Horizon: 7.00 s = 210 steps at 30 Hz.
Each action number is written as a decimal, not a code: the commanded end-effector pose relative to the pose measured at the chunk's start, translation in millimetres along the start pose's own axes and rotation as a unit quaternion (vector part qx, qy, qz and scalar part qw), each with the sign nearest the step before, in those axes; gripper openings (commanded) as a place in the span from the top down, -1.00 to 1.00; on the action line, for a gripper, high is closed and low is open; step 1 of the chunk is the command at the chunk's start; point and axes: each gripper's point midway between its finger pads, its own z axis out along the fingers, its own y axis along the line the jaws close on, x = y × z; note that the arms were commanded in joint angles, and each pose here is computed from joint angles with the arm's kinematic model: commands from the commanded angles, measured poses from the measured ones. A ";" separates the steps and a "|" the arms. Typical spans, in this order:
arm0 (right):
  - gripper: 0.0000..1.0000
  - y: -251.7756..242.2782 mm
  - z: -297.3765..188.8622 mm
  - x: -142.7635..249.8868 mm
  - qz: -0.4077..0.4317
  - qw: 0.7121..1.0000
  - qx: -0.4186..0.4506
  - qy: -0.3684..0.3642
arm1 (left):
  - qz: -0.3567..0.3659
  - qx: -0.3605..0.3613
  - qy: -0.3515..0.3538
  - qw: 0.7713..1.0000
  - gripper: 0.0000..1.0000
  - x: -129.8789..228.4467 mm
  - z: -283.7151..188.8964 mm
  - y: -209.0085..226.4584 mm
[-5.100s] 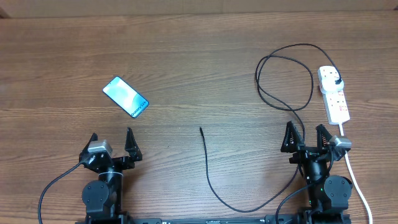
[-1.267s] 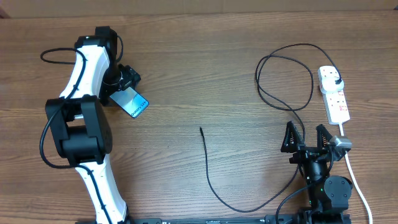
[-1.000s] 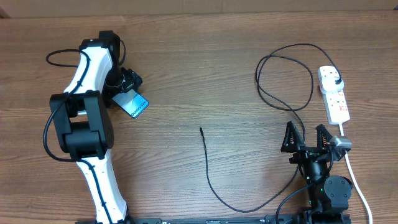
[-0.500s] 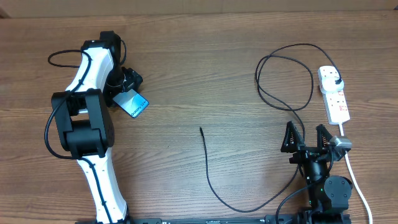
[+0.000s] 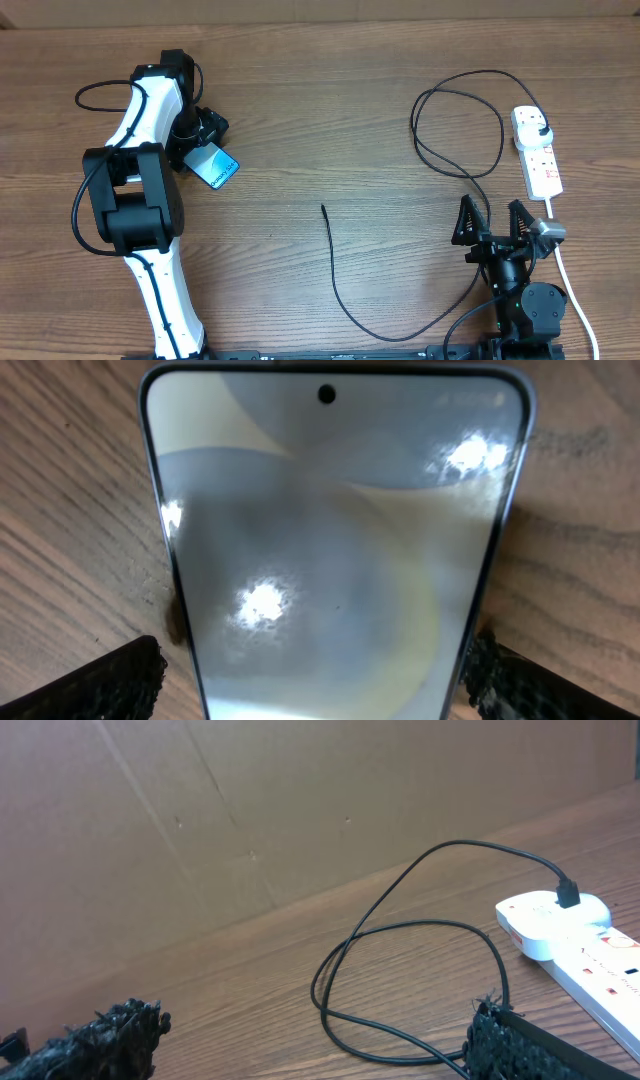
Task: Plug charger to phone and switch on socket
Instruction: 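Close the left gripper on the phone's sides and adjust grip, then lift the phone upright with the left gripper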
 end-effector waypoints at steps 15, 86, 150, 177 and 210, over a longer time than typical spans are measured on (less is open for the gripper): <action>-1.00 -1.7 0.3 1.9 -0.003 1.000 0.003 -0.002 | -0.011 -0.016 0.003 1.000 -1.00 1.1 16.3 6.8; -1.00 -1.7 0.3 1.8 -0.003 1.000 0.003 -0.002 | -0.030 -0.013 0.071 0.997 -1.00 24.5 49.8 30.7; -1.00 -1.7 0.3 1.8 -0.003 1.000 0.003 -0.002 | -0.015 -0.031 0.068 0.997 -0.71 36.2 48.9 27.1; -1.00 -1.7 0.3 1.8 -0.003 1.000 0.003 -0.002 | -0.018 -0.027 0.066 0.997 -0.54 35.9 49.1 24.9; -1.00 -1.7 0.3 1.9 -0.003 1.000 0.003 -0.002 | -0.016 -0.021 0.059 0.998 0.92 30.4 45.8 21.3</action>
